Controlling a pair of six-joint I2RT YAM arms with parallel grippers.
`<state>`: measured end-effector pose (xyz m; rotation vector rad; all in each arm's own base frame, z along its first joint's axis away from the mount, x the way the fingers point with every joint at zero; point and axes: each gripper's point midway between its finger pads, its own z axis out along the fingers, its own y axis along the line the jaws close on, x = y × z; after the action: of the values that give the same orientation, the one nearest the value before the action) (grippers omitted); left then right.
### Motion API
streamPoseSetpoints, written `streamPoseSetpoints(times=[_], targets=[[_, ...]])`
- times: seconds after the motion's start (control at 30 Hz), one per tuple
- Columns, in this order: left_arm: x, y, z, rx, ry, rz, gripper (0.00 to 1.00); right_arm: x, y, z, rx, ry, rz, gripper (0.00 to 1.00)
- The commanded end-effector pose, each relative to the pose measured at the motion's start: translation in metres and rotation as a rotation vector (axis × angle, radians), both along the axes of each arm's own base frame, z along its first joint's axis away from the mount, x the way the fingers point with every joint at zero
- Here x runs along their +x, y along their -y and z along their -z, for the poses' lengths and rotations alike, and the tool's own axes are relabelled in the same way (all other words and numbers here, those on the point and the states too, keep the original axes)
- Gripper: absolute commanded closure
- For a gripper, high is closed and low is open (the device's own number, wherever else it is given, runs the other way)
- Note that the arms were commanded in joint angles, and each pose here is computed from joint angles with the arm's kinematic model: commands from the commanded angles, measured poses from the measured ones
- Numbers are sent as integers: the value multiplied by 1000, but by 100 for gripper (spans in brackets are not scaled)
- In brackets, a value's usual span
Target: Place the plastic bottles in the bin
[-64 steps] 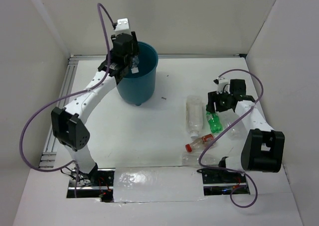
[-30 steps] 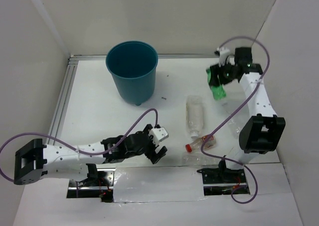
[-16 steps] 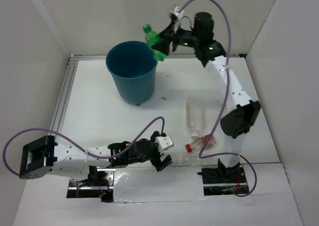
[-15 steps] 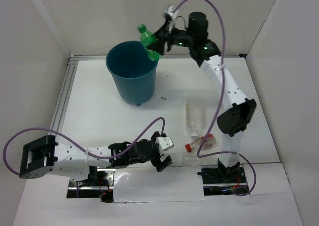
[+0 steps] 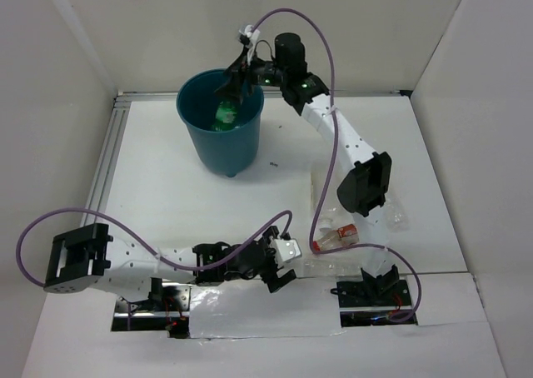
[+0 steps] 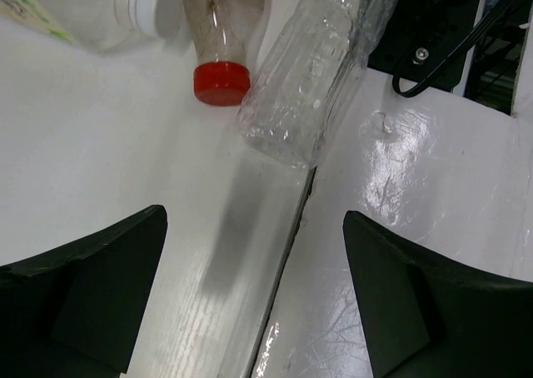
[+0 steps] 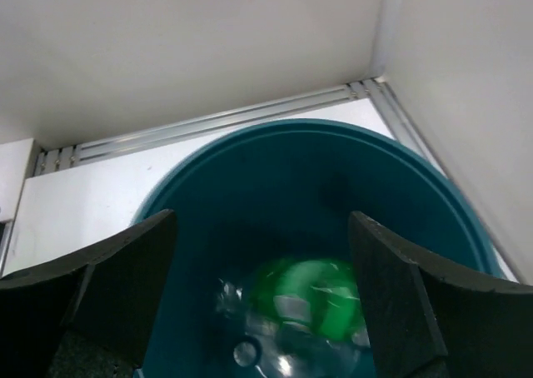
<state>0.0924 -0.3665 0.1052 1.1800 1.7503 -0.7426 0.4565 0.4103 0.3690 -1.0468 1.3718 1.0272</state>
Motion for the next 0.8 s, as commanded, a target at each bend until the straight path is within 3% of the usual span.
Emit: streamPoseSetpoints(times=[0.0,0.13,0.2,0.27,0.37,0.4,0.43,0.47,0.5,0.6,0.77], targets=[[5,24,-35,-88,101,51,0,7,51,-74,83,114,97,10],[2,33,-37,-79,127,102,0,21,112,-76,49,70,214,10],[1,38,-34,-62,141,124,0,20,145,-65,13,18,287,19],[0,43,-35,-51,143,145,0,17,198,-66,0,-15,378,43],[-2,50,-29,-25,150,174,2,15,265,-8,-80,-152,497,96],[-1,54,-30,-28,151,174,2,-2,282,0,-108,-190,525,96],[0,54,-25,-10,162,181,2,-10,298,43,-168,-261,541,93],[1,57,-26,-8,171,186,2,-17,323,61,-187,-307,579,86],[1,61,-19,8,167,187,2,-35,337,71,-204,-343,603,67],[12,75,-16,39,231,186,0,-86,380,141,-236,-507,649,51],[12,95,-7,78,304,276,0,-129,396,184,-235,-593,658,47]])
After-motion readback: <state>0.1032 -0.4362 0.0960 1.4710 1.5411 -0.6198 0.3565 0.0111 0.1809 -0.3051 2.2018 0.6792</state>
